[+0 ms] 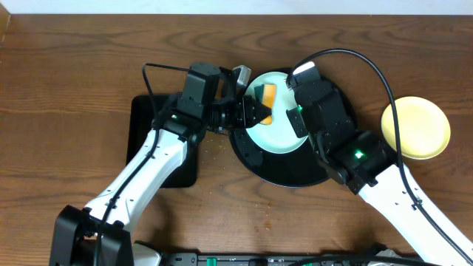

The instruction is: Clean dirty plates on tray and stack at the side

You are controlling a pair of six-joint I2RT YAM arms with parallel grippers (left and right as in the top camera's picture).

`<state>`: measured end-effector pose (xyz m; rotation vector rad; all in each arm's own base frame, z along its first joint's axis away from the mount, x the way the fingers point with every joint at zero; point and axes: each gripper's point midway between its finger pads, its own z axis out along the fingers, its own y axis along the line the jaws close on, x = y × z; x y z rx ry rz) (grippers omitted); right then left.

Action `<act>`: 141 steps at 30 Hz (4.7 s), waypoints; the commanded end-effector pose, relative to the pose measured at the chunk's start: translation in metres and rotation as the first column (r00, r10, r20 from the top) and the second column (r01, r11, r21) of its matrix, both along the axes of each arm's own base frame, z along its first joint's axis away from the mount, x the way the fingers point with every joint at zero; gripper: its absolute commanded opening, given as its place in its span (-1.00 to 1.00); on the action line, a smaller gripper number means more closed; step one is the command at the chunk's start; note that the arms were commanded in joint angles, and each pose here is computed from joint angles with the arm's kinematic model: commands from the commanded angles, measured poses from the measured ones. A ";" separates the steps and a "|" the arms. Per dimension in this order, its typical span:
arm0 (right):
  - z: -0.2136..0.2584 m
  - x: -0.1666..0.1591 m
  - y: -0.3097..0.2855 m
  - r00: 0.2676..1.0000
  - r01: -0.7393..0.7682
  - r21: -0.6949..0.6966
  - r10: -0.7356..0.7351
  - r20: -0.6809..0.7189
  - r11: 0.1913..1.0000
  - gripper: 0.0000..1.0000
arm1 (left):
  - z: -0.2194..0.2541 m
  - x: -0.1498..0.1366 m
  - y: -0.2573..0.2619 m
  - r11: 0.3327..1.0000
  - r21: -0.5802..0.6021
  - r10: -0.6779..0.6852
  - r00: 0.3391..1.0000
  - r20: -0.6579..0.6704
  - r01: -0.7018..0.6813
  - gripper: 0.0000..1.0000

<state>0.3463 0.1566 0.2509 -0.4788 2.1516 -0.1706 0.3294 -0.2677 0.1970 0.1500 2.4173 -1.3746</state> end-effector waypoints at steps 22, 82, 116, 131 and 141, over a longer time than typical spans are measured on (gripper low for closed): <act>-0.001 0.009 -0.053 0.988 0.152 -0.008 -0.152 -0.026 0.988 -0.98 | -0.039 0.005 0.086 0.981 0.144 0.152 0.974 -0.169 -0.128 -0.85; -0.127 0.011 -0.335 0.609 0.793 0.413 -0.586 -0.535 0.448 0.34 | -0.160 -0.036 0.294 0.414 0.853 0.611 0.792 -0.002 -0.317 0.65; -0.131 0.026 -0.109 0.801 0.354 0.451 -0.017 -0.598 0.819 0.98 | -0.160 -0.036 0.294 0.414 0.853 0.611 0.792 -0.002 -0.317 0.78; -0.060 0.006 -0.072 0.906 0.168 0.496 0.065 -0.418 0.852 0.99 | -0.160 -0.036 0.294 0.414 0.853 0.611 0.792 -0.002 -0.317 0.78; 0.075 -0.066 -0.053 0.988 -0.146 0.493 0.150 0.031 0.858 0.99 | -0.160 -0.036 0.294 0.414 0.853 0.611 0.792 -0.002 -0.317 0.77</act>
